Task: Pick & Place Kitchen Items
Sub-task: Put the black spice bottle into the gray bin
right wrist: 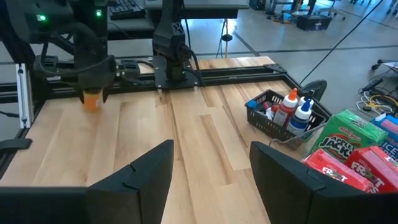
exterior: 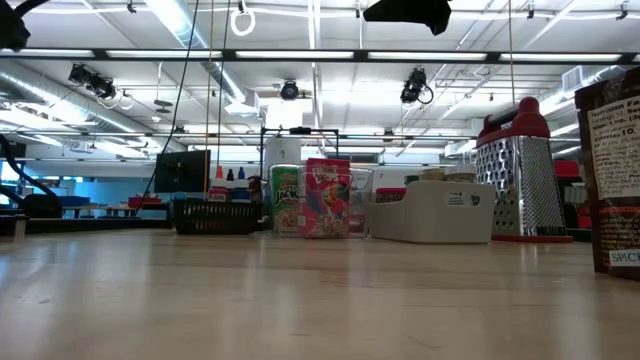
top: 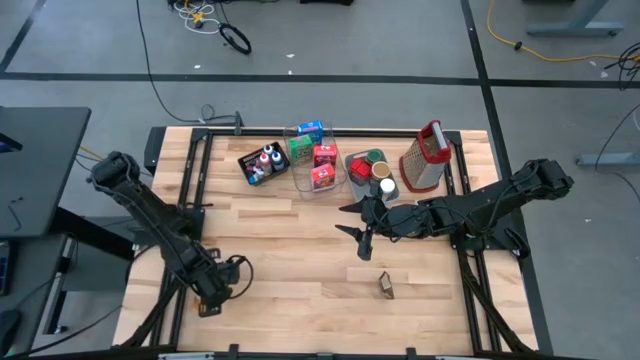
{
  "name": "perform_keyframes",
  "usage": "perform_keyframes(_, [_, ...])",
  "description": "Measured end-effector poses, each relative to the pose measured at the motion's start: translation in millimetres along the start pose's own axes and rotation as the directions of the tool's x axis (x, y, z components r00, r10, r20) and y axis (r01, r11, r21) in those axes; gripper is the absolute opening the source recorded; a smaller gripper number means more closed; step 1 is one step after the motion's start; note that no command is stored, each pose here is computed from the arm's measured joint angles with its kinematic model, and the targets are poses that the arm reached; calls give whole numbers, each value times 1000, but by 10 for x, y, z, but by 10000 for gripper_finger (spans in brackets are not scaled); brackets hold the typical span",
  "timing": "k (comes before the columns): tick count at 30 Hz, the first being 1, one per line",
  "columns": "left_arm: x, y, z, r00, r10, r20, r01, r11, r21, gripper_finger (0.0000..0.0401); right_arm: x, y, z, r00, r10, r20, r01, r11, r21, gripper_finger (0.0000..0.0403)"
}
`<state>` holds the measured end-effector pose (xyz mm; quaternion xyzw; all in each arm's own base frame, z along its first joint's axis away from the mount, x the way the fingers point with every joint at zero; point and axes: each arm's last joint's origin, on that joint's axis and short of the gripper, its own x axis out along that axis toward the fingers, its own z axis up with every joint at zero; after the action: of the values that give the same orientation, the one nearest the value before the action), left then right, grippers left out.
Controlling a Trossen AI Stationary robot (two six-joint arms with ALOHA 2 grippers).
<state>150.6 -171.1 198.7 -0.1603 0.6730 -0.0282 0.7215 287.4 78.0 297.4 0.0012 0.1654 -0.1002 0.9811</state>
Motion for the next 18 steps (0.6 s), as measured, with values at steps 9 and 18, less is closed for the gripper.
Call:
perform_keyframes(9, [-2,36,-6,999,38,-5,-38,993,-114,190,0,0,0,1000,0,0,0,1000,-3,221])
perform_keyframes(18, [-8,46,17,994,81,74,-68,985,-157,198,0,0,0,1000,0,0,0,1000,-4,221])
